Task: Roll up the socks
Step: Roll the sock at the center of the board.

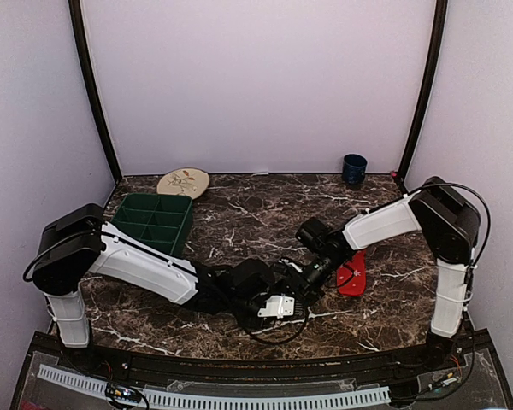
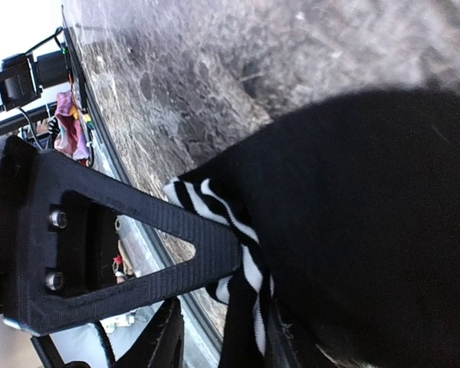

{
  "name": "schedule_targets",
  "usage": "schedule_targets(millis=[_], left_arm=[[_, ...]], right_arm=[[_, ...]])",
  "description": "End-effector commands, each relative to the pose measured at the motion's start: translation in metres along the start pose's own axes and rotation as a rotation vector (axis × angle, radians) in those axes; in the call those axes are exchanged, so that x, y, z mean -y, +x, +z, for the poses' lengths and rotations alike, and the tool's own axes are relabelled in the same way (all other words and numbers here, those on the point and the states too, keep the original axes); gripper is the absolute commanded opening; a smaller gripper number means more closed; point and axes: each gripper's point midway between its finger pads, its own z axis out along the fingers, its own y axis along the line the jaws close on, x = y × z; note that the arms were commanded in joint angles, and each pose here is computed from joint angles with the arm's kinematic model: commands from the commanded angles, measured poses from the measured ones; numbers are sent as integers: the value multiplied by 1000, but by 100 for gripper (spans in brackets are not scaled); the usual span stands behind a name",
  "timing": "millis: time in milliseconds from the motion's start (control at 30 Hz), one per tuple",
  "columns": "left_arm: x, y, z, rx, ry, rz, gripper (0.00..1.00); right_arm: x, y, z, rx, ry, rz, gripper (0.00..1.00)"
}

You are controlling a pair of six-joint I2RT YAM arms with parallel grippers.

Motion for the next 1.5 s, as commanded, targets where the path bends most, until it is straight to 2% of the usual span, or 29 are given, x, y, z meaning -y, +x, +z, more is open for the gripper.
schedule_targets(millis=[0,533,1000,1333,1467], left_arm=[[66,54,7,-185,270,-34,10],[83,56,0,-278,493,-214,9],[75,46,-8,-298,657,-384,8],[67,40,-8,-303,758,-495,8],[68,40,-8,-317,795,-527,8]], right_arm=[[9,-4,-12,61,52,-20,37],[25,-7,-33,182,166,-52,42],[31,-12,-52,308,271,-86,47],[44,-10,-72,436,381,-73,48],[37,-11,-92,525,427,-105,48]])
